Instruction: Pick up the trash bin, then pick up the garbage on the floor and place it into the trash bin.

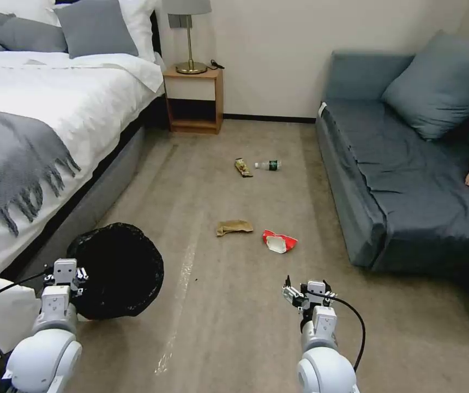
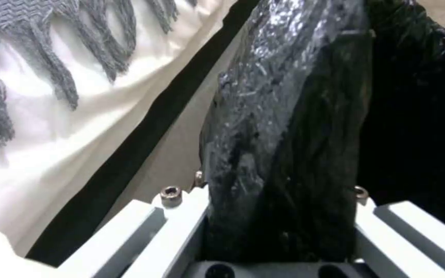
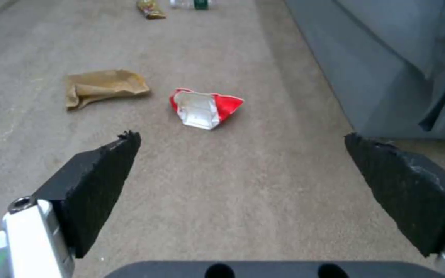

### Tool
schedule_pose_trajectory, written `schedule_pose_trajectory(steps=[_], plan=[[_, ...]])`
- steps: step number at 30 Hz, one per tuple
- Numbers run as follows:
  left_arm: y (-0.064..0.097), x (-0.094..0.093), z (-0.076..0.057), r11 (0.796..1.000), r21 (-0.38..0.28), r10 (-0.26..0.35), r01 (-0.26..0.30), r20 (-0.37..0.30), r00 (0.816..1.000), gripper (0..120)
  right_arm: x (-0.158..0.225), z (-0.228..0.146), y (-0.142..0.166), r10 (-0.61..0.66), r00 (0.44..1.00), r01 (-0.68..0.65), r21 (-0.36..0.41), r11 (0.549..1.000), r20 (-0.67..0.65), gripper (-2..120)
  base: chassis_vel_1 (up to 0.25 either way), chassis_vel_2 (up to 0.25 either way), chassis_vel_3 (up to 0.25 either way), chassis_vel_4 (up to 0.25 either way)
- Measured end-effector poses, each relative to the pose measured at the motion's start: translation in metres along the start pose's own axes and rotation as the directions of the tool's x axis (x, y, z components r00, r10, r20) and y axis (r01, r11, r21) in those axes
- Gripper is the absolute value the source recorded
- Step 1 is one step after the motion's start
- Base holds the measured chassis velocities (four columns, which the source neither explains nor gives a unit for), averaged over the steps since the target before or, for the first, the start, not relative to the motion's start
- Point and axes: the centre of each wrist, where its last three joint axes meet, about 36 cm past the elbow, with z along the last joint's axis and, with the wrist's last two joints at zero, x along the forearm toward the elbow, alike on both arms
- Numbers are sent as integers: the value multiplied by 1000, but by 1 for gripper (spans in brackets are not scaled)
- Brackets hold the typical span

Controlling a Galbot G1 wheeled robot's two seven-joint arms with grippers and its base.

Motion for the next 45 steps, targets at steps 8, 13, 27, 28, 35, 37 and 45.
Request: schedule_pose_trajectory(steps=[8, 13, 27, 28, 35, 37, 45], plan=[[-1, -1, -1, 1000, 2, 1, -1, 2, 1000, 4, -1, 1, -1, 2, 1000, -2, 2, 1000, 0, 100, -54, 53, 51, -51], [-1, -3, -2, 1000, 5, 0, 0, 7, 1000, 4, -5, 2, -1, 3, 1000, -3, 3, 1000, 0, 100, -54, 56, 55, -39], [-4, -5, -1, 1000, 5, 4, -4, 3, 1000, 4, -10, 3, -3, 6, 1000, -6, 6, 1000, 0, 100, -67, 73, 69, -64], [-4, -5, -1, 1000, 5, 4, -4, 3, 1000, 4, -10, 3, -3, 6, 1000, -6, 6, 1000, 0, 100, -63, 81, 81, -77], [-4, -5, -1, 1000, 6, 4, -4, 5, 1000, 4, -11, 4, -2, 5, 1000, -5, 5, 1000, -1, 100, -78, 82, 84, -90], [-4, -5, -1, 1000, 6, 4, -4, 6, 1000, 4, -11, 4, -2, 5, 1000, -5, 5, 1000, 0, 100, -78, 97, 93, -94], [-4, -5, 1, 1000, 11, 4, -5, 8, 1000, 4, -11, 5, -3, 6, 1000, -6, 9, 1000, 0, 100, -95, 88, 96, -100]])
